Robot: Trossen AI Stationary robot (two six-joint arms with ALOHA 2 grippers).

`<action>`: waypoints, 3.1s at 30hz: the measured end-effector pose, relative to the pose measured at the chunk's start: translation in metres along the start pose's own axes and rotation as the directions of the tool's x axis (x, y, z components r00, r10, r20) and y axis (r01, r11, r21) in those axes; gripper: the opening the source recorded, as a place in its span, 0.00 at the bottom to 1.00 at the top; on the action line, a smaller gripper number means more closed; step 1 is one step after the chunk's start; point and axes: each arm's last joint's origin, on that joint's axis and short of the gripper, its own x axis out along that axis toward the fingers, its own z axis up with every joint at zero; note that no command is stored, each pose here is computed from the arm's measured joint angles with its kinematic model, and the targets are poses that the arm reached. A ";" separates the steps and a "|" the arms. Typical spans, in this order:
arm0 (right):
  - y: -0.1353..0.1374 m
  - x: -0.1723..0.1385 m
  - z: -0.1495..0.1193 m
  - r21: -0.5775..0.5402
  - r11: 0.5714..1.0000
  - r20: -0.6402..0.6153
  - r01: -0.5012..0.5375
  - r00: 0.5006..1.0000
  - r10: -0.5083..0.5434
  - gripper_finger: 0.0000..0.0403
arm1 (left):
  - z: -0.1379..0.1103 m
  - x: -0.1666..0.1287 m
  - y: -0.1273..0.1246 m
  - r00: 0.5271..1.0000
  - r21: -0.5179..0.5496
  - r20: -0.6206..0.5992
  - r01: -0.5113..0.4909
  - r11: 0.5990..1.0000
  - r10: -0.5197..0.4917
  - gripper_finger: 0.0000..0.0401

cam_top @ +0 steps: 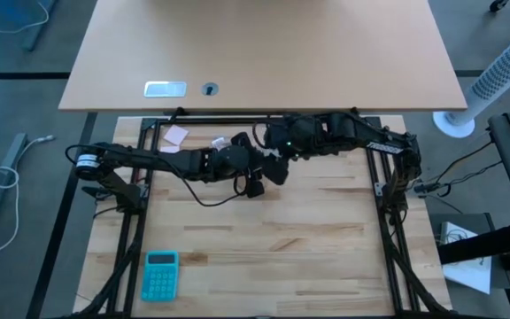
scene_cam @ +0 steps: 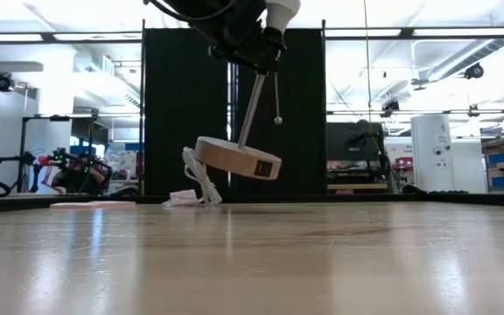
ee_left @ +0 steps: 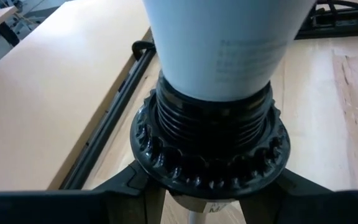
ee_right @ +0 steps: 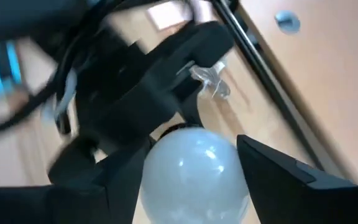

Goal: Screw lightbulb
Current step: Insert the lightbulb into the lamp

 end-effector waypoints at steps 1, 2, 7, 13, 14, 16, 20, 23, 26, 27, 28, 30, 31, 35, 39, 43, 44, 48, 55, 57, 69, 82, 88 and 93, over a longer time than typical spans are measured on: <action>0.000 0.000 0.001 0.062 0.998 0.005 -0.004 1.000 0.003 0.59 | 0.000 0.000 0.000 1.000 -0.001 0.002 -0.001 1.000 0.001 0.36; 0.000 0.000 0.001 0.113 0.994 0.007 -0.006 1.000 0.005 0.59 | -0.001 0.000 0.000 1.000 -0.001 0.001 0.000 1.000 0.000 0.36; -0.001 -0.001 0.002 0.056 0.998 0.021 -0.002 1.000 0.001 0.61 | -0.001 0.002 -0.001 1.000 -0.011 0.003 -0.011 1.000 0.011 0.36; -0.005 -0.013 0.005 -0.249 0.966 0.079 0.073 0.995 -0.055 0.69 | 0.001 0.003 0.002 0.999 -0.037 0.015 -0.037 0.999 0.037 0.36; -0.006 -0.015 0.005 -0.331 0.940 0.086 0.079 0.995 -0.054 0.71 | 0.001 0.003 0.002 0.999 -0.042 0.017 -0.038 0.998 0.038 0.36; -0.007 -0.020 0.006 -0.458 0.884 0.090 0.090 0.994 -0.055 0.76 | 0.001 0.002 0.002 0.999 -0.049 0.013 -0.037 0.998 0.038 0.36; -0.007 -0.022 0.006 -0.620 0.778 0.090 0.095 0.995 -0.050 0.83 | 0.000 0.002 0.002 0.999 -0.045 0.009 -0.031 0.998 0.031 0.36; -0.007 -0.022 0.005 -0.712 0.697 0.079 0.093 0.996 -0.052 0.85 | 0.000 0.002 0.001 1.000 -0.039 0.006 -0.023 0.999 0.023 0.36; -0.008 -0.022 0.000 -0.758 0.652 0.012 0.024 1.000 -0.023 0.85 | -0.002 0.001 -0.003 1.000 0.011 -0.009 -0.006 1.000 0.006 0.36; -0.009 -0.022 -0.003 -0.764 0.645 -0.012 0.004 1.000 -0.021 0.85 | -0.002 0.000 -0.004 1.000 0.030 -0.013 0.006 1.000 -0.005 0.36; -0.008 -0.021 -0.005 -0.767 0.642 -0.034 -0.013 0.999 -0.020 0.85 | -0.002 0.000 -0.005 1.000 0.045 -0.017 0.016 0.999 -0.015 0.36; -0.006 -0.020 -0.008 -0.762 0.646 -0.063 -0.046 0.998 -0.004 0.85 | -0.002 -0.001 -0.007 0.999 0.060 -0.016 0.040 0.997 -0.039 0.36; -0.005 -0.019 -0.009 -0.764 0.643 -0.070 -0.055 0.998 0.002 0.85 | -0.002 -0.001 -0.008 0.999 0.062 -0.015 0.045 0.997 -0.044 0.36; 0.002 -0.017 -0.013 -0.798 0.598 -0.083 -0.073 0.997 0.011 0.85 | -0.002 -0.001 -0.010 0.995 0.069 -0.012 0.095 0.993 -0.094 0.36; 0.005 -0.012 -0.015 -0.813 0.576 -0.093 -0.081 0.996 0.009 0.85 | -0.003 0.000 -0.011 0.992 0.070 -0.013 0.125 0.990 -0.125 0.36; 0.005 -0.009 -0.017 -0.810 0.580 -0.102 -0.085 0.995 0.004 0.83 | -0.004 0.000 -0.011 0.991 0.072 -0.016 0.131 0.989 -0.131 0.36; 0.005 -0.009 -0.017 -0.809 0.582 -0.102 -0.084 0.995 0.003 0.82 | -0.004 0.000 -0.012 0.991 0.072 -0.016 0.132 0.989 -0.131 0.36; 0.005 -0.009 -0.015 -0.774 0.629 -0.088 -0.075 0.996 0.010 0.74 | -0.004 0.000 -0.012 0.990 0.072 -0.017 0.142 0.987 -0.141 0.36; 0.006 -0.009 -0.015 -0.698 0.713 -0.082 -0.066 0.997 0.013 0.63 | -0.004 0.000 -0.012 0.989 0.056 -0.017 0.148 0.987 -0.147 0.36; 0.006 -0.008 -0.015 -0.680 0.730 -0.085 -0.066 0.996 0.011 0.62 | -0.004 0.000 -0.012 0.989 0.053 -0.018 0.150 0.987 -0.149 0.36; 0.006 -0.003 -0.017 -0.470 0.882 -0.091 -0.026 0.996 -0.019 0.61 | -0.006 0.001 -0.011 0.991 0.042 -0.034 0.128 0.991 -0.127 0.36; 0.005 0.003 -0.019 -0.076 0.996 -0.087 0.052 0.994 -0.058 0.62 | -0.009 0.003 -0.003 0.992 0.041 -0.068 0.108 0.993 -0.105 0.36; 0.006 0.006 -0.019 0.038 0.997 -0.089 0.066 0.994 -0.062 0.61 | -0.010 0.003 -0.002 0.992 0.047 -0.079 0.104 0.993 -0.100 0.36; 0.006 0.006 -0.018 0.030 0.998 -0.084 0.062 0.995 -0.059 0.61 | -0.011 0.003 -0.002 0.992 0.047 -0.080 0.101 0.994 -0.097 0.36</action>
